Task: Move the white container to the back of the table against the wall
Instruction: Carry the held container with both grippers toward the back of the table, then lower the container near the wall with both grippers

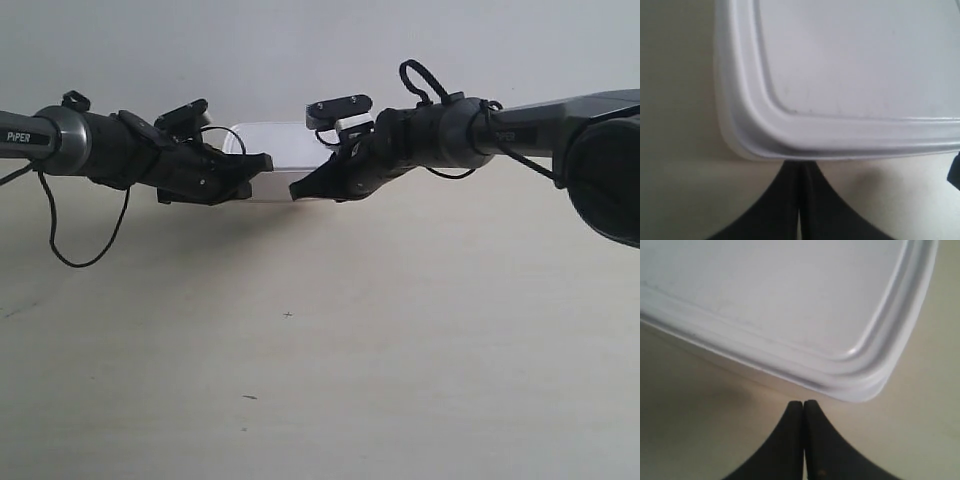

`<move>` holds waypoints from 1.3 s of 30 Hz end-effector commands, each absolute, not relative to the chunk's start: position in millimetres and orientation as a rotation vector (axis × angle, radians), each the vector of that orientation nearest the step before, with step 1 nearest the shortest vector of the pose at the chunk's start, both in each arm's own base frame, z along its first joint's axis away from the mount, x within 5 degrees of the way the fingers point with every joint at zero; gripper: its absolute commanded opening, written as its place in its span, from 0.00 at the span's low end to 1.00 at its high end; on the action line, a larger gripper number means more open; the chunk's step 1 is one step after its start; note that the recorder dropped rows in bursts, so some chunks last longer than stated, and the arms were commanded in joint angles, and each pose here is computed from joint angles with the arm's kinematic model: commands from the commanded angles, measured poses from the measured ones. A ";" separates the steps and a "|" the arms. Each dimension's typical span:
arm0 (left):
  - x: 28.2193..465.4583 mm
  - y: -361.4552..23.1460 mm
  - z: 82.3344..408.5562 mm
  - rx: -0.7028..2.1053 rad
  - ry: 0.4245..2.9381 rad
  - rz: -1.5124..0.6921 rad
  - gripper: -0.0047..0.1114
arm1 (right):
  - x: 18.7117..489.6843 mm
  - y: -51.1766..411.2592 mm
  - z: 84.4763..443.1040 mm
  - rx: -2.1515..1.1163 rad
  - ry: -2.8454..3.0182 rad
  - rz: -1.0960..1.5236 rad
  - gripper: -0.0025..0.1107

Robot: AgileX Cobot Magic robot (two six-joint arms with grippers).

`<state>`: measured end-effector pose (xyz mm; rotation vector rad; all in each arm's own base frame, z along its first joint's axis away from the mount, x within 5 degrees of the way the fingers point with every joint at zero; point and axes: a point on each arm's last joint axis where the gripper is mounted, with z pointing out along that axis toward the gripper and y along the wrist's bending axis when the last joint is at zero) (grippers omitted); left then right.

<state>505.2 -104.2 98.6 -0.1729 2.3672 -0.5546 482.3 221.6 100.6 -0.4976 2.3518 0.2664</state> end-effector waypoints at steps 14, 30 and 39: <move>517.0 -103.6 97.9 -0.137 2.330 -0.531 0.04 | 497.4 207.2 103.9 -0.449 2.295 0.248 0.02; 523.6 -87.8 100.9 -0.179 2.290 -0.482 0.04 | 512.7 210.6 104.2 -0.414 2.255 0.270 0.02; 532.6 -86.6 94.8 -0.161 2.307 -0.545 0.04 | 513.7 210.3 104.5 -0.416 2.241 0.266 0.02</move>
